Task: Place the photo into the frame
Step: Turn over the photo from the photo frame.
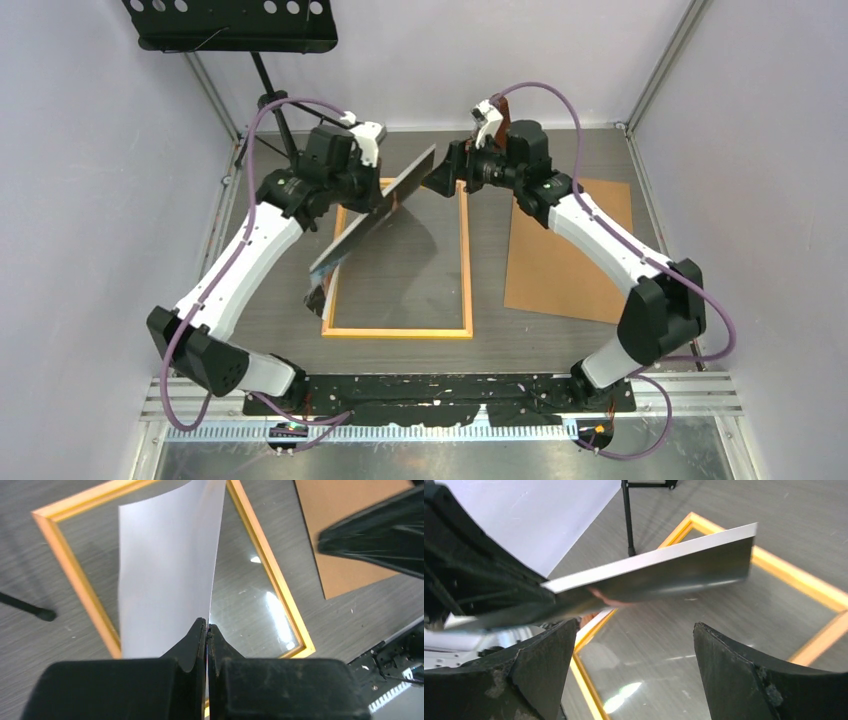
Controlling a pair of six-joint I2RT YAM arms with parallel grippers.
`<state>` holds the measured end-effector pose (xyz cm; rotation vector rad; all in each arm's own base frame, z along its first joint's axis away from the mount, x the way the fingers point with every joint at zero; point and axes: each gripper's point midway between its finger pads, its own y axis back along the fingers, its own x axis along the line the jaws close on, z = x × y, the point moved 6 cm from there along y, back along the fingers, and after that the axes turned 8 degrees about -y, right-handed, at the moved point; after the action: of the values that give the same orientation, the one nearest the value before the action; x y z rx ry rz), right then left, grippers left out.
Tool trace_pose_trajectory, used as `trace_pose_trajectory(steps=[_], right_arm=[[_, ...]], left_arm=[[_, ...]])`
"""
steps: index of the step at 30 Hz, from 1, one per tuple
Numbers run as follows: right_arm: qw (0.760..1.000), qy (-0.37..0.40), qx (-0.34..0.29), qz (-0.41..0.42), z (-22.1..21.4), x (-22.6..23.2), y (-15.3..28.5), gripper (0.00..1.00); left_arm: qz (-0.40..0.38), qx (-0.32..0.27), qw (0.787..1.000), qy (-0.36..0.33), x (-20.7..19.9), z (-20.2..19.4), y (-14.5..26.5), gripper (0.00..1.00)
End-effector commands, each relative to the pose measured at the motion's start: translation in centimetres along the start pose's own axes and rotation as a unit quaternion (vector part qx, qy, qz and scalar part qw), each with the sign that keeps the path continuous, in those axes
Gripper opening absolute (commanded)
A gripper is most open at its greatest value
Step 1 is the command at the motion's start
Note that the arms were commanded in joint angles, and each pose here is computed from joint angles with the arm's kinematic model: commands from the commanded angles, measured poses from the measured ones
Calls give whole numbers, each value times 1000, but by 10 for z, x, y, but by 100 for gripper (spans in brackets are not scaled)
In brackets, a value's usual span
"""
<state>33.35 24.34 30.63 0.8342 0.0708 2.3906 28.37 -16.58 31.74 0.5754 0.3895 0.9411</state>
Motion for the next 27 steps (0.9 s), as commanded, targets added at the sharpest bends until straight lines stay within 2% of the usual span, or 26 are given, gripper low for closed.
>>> trace_pose_trajectory(steps=[1,5,18,27], right_arm=[[992,-101,-29,69,3,14,-15,94],[985,-161,-30,51,-9,5,-18,94],[965,-256,-44,-36,-38,-32,1,95],[961,-260,-42,-83,-59,-50,15,93]], left_arm=[[-33,-9,999,14,-24,4,-19,0],[-52,0,998,19,-40,3,-30,0],[-91,21,995,21,-84,-10,-63,0],[-114,17,993,22,-117,-11,-84,0]])
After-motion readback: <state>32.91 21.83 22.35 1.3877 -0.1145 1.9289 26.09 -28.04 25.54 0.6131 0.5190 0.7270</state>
